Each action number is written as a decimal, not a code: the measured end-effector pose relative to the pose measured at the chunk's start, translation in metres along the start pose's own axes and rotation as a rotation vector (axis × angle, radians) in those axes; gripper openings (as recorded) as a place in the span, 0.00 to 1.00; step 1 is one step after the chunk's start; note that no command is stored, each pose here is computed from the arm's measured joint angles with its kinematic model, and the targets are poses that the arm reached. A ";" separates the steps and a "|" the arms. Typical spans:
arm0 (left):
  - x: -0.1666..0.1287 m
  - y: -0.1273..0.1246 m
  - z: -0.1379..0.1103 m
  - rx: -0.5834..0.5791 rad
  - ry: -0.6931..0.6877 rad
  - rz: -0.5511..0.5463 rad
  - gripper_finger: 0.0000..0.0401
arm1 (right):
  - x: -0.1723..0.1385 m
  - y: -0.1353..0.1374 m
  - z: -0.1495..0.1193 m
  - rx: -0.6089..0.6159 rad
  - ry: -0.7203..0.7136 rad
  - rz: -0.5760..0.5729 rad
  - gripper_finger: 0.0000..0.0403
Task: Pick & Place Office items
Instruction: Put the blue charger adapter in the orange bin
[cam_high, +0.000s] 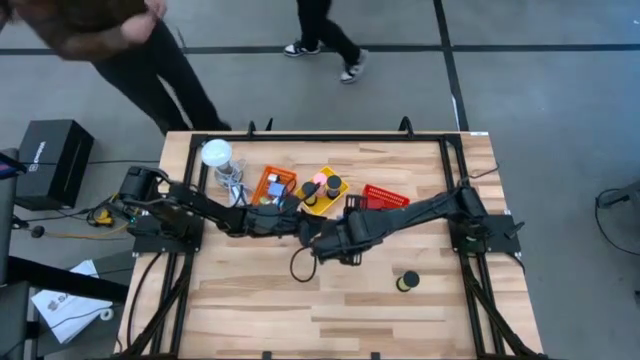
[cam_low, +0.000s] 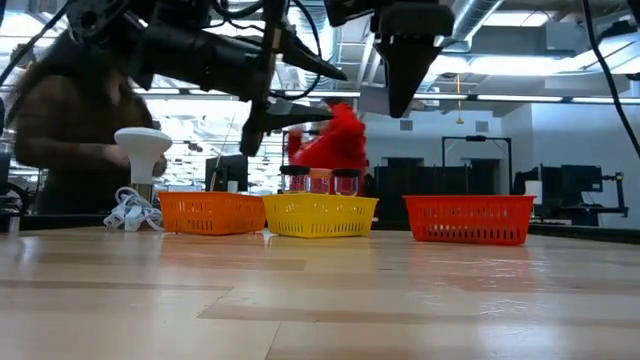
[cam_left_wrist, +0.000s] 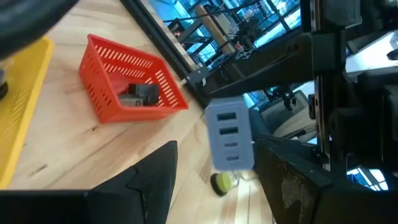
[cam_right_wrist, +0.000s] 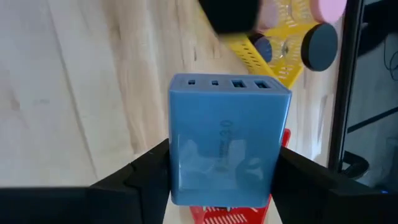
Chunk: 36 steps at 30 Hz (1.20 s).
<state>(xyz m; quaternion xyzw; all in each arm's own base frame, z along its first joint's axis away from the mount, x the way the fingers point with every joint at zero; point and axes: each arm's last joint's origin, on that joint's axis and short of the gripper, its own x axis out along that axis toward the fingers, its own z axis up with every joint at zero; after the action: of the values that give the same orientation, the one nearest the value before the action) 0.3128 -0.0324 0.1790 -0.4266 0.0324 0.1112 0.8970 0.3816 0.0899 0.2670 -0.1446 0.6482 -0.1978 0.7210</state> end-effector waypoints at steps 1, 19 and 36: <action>0.002 0.000 0.002 -0.002 -0.001 -0.002 0.52 | 0.001 -0.002 0.001 0.003 0.000 0.000 0.54; 0.008 0.008 0.018 -0.038 -0.016 0.001 0.52 | 0.012 -0.019 0.019 0.015 -0.086 0.027 0.50; 0.010 0.016 0.027 -0.045 0.017 -0.020 0.35 | 0.018 -0.031 0.028 -0.008 -0.137 0.031 0.51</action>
<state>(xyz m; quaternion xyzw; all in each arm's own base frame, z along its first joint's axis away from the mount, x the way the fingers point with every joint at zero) 0.3178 0.0004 0.1824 -0.4481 0.0333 0.0992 0.8878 0.4080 0.0525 0.2689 -0.1506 0.6001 -0.1738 0.7662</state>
